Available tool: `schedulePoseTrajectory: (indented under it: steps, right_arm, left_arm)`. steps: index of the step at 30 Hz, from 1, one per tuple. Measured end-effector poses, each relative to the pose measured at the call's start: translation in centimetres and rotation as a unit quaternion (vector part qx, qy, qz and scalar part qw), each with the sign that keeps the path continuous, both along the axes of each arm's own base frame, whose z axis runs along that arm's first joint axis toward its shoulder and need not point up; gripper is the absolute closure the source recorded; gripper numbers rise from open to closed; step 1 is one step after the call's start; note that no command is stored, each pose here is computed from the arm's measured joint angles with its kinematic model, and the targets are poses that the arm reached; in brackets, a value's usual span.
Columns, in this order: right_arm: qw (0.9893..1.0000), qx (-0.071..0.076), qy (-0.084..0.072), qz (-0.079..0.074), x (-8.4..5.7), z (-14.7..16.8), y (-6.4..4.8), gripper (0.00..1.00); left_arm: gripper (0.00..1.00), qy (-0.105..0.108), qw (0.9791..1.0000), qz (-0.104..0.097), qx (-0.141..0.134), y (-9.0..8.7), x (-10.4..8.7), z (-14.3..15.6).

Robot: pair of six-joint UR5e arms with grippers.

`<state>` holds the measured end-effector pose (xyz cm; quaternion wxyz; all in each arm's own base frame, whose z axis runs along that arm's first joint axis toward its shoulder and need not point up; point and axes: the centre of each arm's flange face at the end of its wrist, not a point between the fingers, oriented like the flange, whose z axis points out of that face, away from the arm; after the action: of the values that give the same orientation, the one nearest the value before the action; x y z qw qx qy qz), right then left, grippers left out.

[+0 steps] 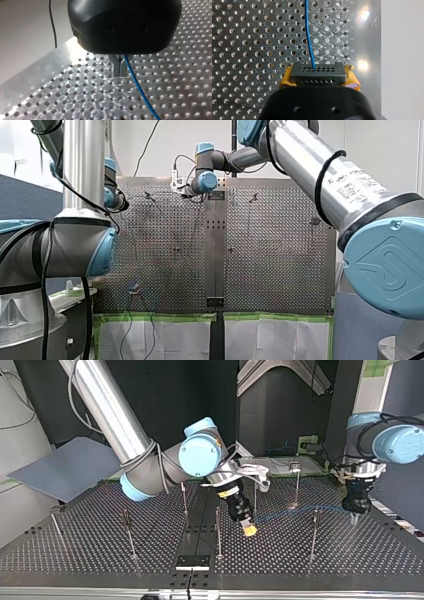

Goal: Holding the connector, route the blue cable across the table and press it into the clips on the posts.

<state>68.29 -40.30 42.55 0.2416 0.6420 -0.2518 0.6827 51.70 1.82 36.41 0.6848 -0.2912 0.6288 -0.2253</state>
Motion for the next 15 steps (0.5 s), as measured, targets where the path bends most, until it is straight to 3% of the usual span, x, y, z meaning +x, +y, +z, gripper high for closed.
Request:
schedulePoseTrajectory:
  steps: [9,15]
  right_arm:
    - [0.9999,-0.001,-0.007,-0.009,-0.2,1.7,1.3,1.00]
    - [0.9997,-0.003,-0.022,-0.007,-1.0,4.6,2.5,1.00]
  left_arm:
    - [0.99,0.032,0.9988,-0.036,-0.002,-3.4,-3.7,-0.6]
    - [0.82,0.059,0.9972,-0.045,0.011,-6.1,-6.6,-1.2]
